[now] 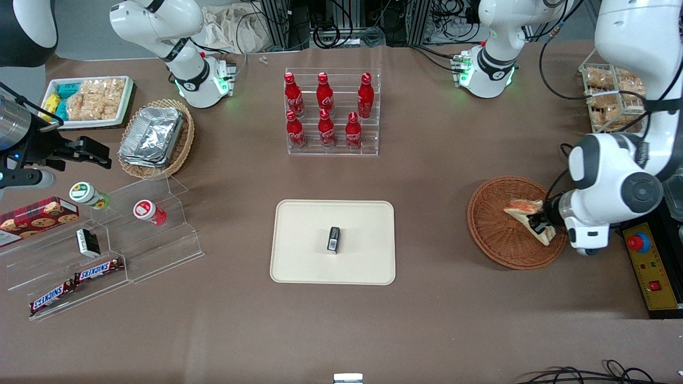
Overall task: Place sandwich from basket to tray
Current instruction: 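Carry the sandwich with the left gripper over to the white tray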
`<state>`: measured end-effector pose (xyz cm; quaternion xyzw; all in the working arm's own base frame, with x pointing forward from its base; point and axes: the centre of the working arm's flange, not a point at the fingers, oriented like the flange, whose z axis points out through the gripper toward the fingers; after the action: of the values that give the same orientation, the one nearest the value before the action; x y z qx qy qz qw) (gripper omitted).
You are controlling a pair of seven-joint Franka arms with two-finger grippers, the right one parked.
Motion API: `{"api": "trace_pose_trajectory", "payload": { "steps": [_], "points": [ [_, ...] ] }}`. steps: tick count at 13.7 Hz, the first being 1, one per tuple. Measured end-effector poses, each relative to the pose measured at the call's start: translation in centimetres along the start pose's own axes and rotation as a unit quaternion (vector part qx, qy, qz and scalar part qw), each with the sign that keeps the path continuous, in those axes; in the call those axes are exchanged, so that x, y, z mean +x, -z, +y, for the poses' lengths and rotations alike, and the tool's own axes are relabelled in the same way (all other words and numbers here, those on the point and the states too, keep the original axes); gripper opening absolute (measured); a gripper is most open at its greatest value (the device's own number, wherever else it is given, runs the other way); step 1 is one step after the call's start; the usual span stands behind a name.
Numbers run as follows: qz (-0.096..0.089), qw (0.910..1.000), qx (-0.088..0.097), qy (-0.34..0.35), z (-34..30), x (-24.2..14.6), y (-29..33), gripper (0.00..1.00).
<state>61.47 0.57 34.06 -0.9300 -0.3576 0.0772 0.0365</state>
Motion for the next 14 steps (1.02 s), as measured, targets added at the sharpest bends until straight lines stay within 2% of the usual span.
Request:
{"api": "trace_pose_trajectory", "payload": {
  "steps": [4,6,7,9,10,12,14],
  "points": [
    [-0.006,0.9962,0.004,-0.086,1.6,-0.8,7.9,0.19],
    [0.002,0.9913,-0.002,-0.132,4.1,-3.3,11.9,0.19],
    [0.015,0.9874,0.002,-0.158,5.9,-5.3,13.3,0.19],
    [0.043,0.9747,0.026,-0.218,10.2,-10.8,14.3,0.19],
    [0.049,0.9669,0.034,-0.248,12.5,-14.0,13.9,0.19],
    [0.048,0.9523,0.047,-0.298,16.4,-20.1,12.1,0.19],
    [0.044,0.9429,0.053,-0.326,19.5,-24.0,10.0,0.19]
  ]
}}
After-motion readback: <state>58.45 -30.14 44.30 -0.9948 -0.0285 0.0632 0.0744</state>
